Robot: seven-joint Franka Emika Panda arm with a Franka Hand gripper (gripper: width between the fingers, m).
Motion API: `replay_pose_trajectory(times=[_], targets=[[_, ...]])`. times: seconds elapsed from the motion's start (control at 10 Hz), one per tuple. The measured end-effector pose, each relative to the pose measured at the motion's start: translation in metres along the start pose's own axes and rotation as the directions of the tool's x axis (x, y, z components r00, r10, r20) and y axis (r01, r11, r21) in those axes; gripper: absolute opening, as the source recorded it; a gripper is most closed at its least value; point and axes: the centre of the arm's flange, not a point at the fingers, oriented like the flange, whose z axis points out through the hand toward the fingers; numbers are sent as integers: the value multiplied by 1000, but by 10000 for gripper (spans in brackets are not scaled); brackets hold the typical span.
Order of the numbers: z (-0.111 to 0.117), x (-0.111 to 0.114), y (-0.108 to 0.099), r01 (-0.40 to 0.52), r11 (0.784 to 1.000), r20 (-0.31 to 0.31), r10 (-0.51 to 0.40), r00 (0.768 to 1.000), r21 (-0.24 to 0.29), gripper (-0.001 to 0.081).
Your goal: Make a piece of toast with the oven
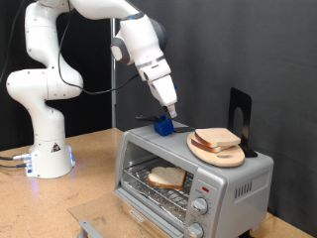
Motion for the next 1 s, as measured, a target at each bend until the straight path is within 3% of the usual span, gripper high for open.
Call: replay_pose_trajectory(times=[0.3, 0.6, 0.8, 1.0], targets=[[-4, 4, -3, -3, 1000, 3, 3, 1000, 12, 806], [-13, 8, 2, -28, 997, 78, 22, 997, 76, 806], [-14, 8, 3, -26, 996, 38, 23, 999, 86, 806], [-33, 5, 18, -8, 987, -16, 11, 1000, 161, 806]])
